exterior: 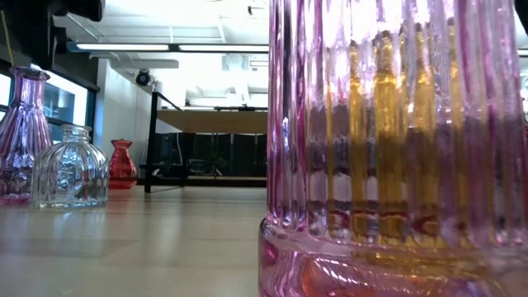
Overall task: Sort vases onto shelf
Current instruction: Put the left pink vase on the shelf
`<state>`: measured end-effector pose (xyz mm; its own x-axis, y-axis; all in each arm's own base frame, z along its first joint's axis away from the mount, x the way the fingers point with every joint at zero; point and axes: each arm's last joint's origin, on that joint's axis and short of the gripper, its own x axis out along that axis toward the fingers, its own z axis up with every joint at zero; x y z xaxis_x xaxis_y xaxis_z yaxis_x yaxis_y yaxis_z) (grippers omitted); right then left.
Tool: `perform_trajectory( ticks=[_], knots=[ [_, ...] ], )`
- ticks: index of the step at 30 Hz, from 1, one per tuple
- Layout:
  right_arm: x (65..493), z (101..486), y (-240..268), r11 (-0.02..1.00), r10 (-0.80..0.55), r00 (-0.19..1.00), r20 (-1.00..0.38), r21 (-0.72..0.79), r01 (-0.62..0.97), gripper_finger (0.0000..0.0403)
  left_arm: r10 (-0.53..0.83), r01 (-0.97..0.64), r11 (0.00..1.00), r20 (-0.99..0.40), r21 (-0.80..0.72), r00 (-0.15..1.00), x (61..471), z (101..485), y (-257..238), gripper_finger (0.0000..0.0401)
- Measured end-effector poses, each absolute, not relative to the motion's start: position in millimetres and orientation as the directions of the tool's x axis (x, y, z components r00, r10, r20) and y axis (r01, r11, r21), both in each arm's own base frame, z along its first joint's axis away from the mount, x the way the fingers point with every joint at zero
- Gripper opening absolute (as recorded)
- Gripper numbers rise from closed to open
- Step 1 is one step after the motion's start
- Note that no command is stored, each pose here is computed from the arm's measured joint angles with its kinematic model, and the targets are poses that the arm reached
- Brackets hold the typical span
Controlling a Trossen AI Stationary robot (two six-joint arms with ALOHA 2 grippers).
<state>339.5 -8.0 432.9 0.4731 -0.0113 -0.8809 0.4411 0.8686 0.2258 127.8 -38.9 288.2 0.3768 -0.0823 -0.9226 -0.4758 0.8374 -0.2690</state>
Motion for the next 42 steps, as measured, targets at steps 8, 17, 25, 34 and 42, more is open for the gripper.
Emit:
perform_trajectory(
  ticks=[8, 17, 25, 34, 42],
  knots=[
    [340, 433, -8, 0.868, -0.018, 0.473, -0.881, 0.221, 0.444, 0.0108, -0.097, -0.459, 0.853, -0.939, -0.249, 0.329, 135, 283, -42, 0.0120],
    [340, 433, -8, 0.869, -0.018, 0.473, -0.881, 0.220, 0.443, 0.0108, -0.085, -0.452, 0.865, -0.951, -0.218, 0.296, 141, 279, -44, 0.0120],
    [339, 433, -8, 0.871, -0.019, 0.473, -0.881, 0.218, 0.440, 0.0108, -0.089, -0.456, 0.867, -0.963, -0.201, 0.255, 144, 275, -45, 0.0120],
    [339, 433, -8, 0.872, -0.019, 0.473, -0.881, 0.217, 0.438, 0.0108, -0.086, -0.449, 0.877, -0.975, -0.173, 0.206, 151, 266, -48, 0.0120],
    [339, 433, -8, 0.872, -0.019, 0.473, -0.881, 0.217, 0.438, 0.0108, -0.074, -0.456, 0.878, -0.983, -0.144, 0.168, 153, 256, -48, 0.0119]
  ],
)
